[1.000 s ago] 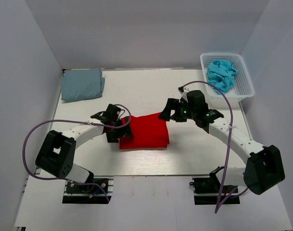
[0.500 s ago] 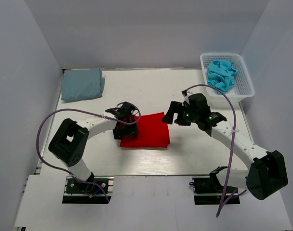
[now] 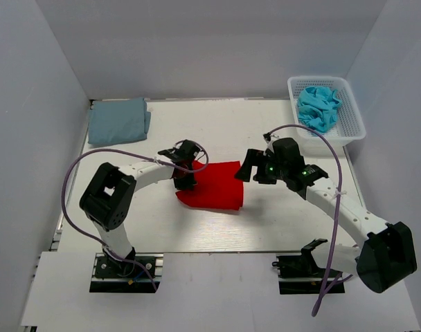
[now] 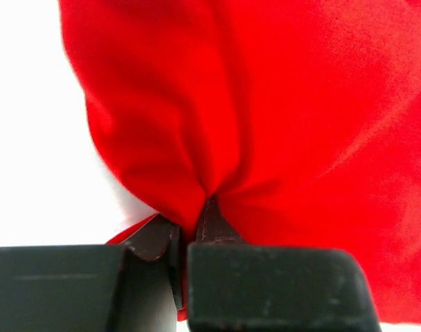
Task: Fold and stack the t-shirts
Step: Put the neatly folded tshirt into the corner of the board with the left arm
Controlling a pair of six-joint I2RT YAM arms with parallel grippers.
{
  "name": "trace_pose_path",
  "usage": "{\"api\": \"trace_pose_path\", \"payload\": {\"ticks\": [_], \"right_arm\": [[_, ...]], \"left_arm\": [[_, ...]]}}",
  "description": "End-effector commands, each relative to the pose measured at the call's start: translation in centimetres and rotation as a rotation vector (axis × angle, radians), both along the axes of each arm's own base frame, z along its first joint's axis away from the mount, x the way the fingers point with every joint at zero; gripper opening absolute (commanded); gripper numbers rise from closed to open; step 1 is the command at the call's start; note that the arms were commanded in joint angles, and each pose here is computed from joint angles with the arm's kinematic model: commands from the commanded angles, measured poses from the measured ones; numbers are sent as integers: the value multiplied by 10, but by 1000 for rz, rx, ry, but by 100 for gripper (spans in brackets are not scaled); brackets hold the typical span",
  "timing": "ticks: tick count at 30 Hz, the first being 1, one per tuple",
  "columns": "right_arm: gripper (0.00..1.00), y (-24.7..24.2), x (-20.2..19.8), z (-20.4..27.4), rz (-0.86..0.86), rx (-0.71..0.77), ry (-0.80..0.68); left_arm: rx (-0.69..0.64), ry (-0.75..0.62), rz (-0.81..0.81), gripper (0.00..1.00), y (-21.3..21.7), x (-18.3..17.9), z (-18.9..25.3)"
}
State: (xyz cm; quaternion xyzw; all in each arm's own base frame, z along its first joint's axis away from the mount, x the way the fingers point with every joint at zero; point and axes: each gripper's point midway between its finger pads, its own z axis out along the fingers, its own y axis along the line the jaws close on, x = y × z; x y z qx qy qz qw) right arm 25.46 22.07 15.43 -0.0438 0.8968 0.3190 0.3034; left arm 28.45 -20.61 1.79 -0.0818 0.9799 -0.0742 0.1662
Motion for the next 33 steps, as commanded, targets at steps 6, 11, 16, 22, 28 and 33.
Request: {"api": "trace_pose_path", "payload": {"ticks": [6, 11, 16, 22, 28, 33], "right_arm": [[90, 0, 3, 17, -7, 39, -79], [90, -2, 6, 25, -10, 27, -103], [90, -7, 10, 31, -32, 4, -128], [90, -4, 18, 41, -30, -5, -132], [90, 0, 21, 48, -26, -1, -112], [90, 5, 23, 47, -13, -1, -88]], "left_arm": [[266, -367, -117, 0, 33, 92, 90], [327, -525, -209, 0, 36, 136, 144], [422, -678, -279, 0, 55, 181, 195], [536, -828, -328, 0, 85, 218, 238], [625, -929, -392, 0, 111, 260, 266], [694, -927, -336, 0, 153, 289, 277]]}}
